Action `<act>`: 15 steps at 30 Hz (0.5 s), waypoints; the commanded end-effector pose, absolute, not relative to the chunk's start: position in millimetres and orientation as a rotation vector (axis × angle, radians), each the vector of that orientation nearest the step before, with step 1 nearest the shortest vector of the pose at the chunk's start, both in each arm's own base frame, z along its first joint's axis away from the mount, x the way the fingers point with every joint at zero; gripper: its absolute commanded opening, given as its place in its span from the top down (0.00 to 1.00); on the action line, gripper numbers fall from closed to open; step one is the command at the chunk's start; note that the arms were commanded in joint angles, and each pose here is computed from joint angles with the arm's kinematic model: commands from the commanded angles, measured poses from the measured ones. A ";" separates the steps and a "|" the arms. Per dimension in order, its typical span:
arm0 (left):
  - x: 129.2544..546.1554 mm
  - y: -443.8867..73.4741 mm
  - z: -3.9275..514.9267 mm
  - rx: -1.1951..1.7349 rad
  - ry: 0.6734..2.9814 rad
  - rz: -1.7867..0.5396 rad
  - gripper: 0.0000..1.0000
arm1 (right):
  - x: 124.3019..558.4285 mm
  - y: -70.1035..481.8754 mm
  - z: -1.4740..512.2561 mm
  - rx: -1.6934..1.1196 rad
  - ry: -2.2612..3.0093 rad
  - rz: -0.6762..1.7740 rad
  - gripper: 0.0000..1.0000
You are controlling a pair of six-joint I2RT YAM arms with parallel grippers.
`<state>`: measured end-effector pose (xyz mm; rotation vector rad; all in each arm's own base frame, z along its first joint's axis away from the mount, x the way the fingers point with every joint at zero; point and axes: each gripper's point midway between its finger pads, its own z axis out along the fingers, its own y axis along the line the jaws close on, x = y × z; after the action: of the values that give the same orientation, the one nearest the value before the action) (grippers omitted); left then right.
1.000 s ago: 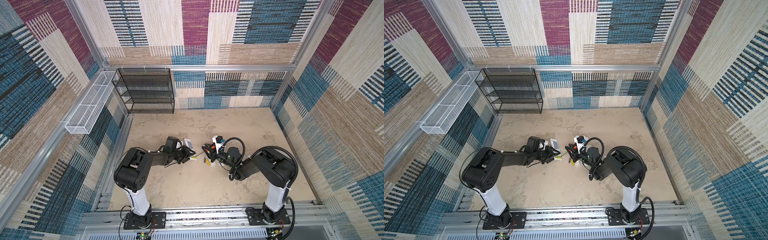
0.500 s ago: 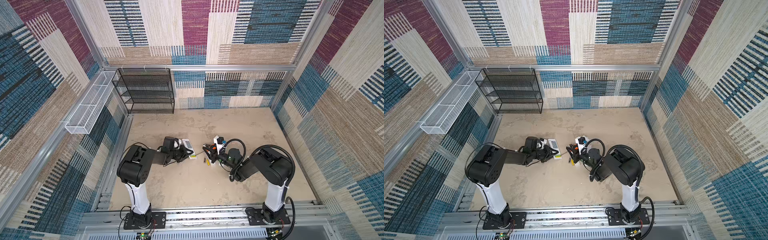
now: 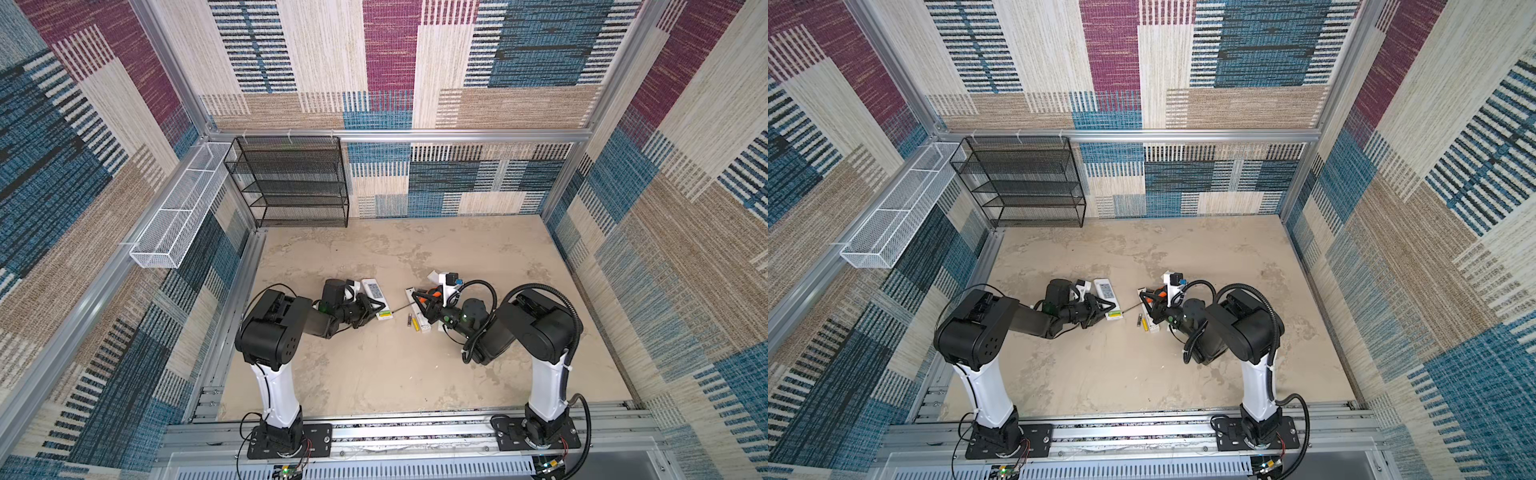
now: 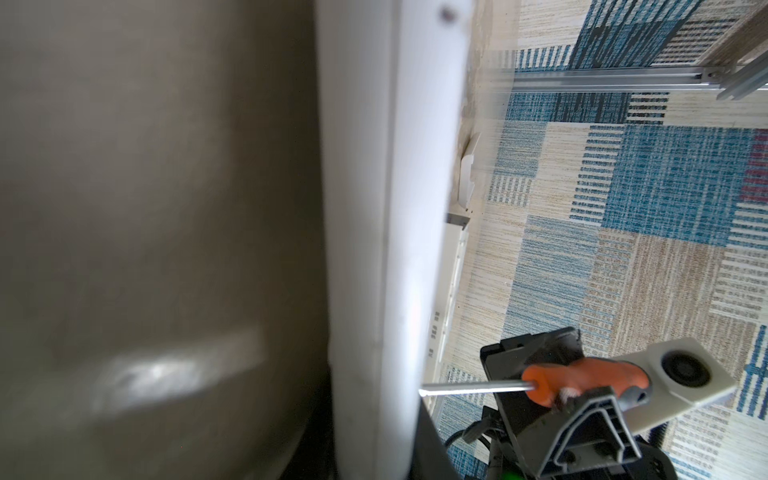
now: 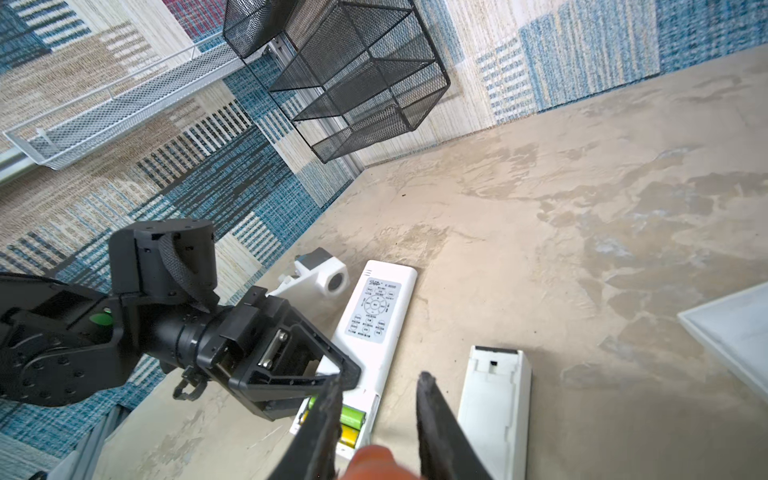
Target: Unload the batteries from the remote control
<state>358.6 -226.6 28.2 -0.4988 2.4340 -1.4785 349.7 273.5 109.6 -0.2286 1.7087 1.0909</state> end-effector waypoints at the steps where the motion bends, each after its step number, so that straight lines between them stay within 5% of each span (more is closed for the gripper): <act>1: 350.5 -222.3 15.9 -0.591 2.494 -1.466 1.00 | 343.2 274.1 147.4 -0.208 1.572 1.205 1.00; 15: 351.5 -224.4 19.4 -0.543 2.514 -1.467 1.00 | 362.4 280.6 139.4 -0.258 1.663 1.064 1.00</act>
<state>359.1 -227.3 30.0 -0.4954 2.4476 -1.4906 358.3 279.9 141.7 -0.2338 1.6496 1.1175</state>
